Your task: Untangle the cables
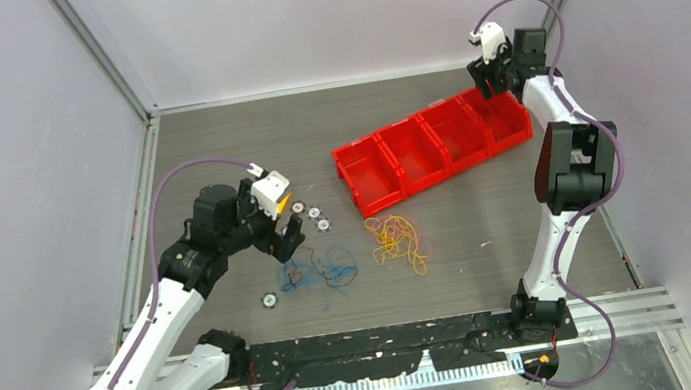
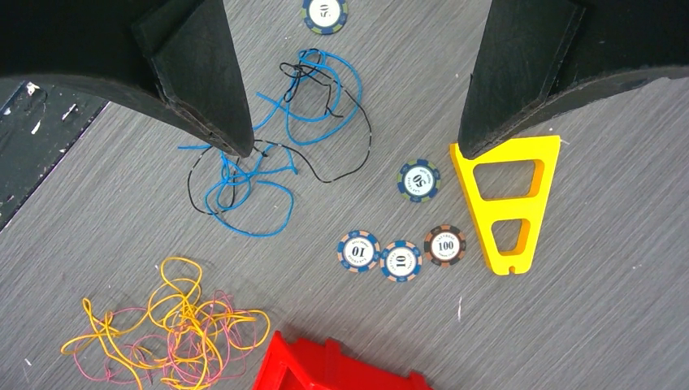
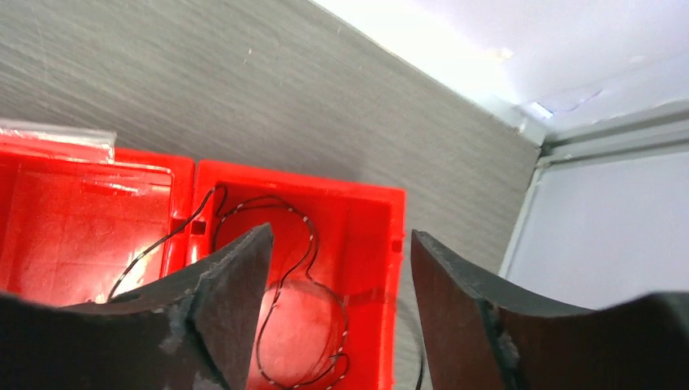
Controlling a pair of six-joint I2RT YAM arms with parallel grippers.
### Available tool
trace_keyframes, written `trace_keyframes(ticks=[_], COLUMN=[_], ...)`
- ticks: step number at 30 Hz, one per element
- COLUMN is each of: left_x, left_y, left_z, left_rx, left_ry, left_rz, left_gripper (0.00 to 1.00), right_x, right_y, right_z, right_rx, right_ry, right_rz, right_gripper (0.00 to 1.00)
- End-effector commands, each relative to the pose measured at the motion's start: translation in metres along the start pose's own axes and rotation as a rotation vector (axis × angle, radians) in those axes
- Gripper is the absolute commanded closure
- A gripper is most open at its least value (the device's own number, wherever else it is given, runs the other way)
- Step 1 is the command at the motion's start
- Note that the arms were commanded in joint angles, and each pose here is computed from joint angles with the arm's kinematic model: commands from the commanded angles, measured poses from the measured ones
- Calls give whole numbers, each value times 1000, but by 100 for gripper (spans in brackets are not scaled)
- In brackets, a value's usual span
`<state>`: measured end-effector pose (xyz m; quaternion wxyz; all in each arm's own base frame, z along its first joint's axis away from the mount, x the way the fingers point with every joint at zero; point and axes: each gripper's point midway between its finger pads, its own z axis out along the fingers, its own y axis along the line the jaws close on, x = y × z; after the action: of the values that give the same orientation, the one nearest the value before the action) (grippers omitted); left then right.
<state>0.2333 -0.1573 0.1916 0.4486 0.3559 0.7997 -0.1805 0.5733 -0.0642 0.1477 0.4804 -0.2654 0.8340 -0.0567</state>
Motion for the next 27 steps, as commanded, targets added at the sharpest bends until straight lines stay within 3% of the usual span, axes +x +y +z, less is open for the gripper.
trace_keyframes(ticks=[1, 3, 9, 14, 22, 27], left_x=[-15, -15, -12, -11, -3, 31], left_y=[4, 4, 2, -2, -5, 0], left_z=[-5, -5, -8, -9, -11, 1], left_rx=[-17, -14, -7, 8, 14, 40], left_ry=[-38, -34, -15, -18, 5, 167], left_rz=[12, 10, -5, -10, -27, -45], left_gripper=[1, 1, 1, 1, 1, 1], right_x=[-61, -70, -84, -56, 10, 17], right_y=[-24, -30, -24, 10, -17, 1], right_z=[-37, -42, -60, -75, -114, -139], right_rx=[37, 35, -67, -195, -148, -210], right_ry=[-116, -122, -66, 66, 236, 234], right_rz=[16, 31, 44, 132, 346, 439], right_gripper=[26, 21, 22, 25, 25, 25])
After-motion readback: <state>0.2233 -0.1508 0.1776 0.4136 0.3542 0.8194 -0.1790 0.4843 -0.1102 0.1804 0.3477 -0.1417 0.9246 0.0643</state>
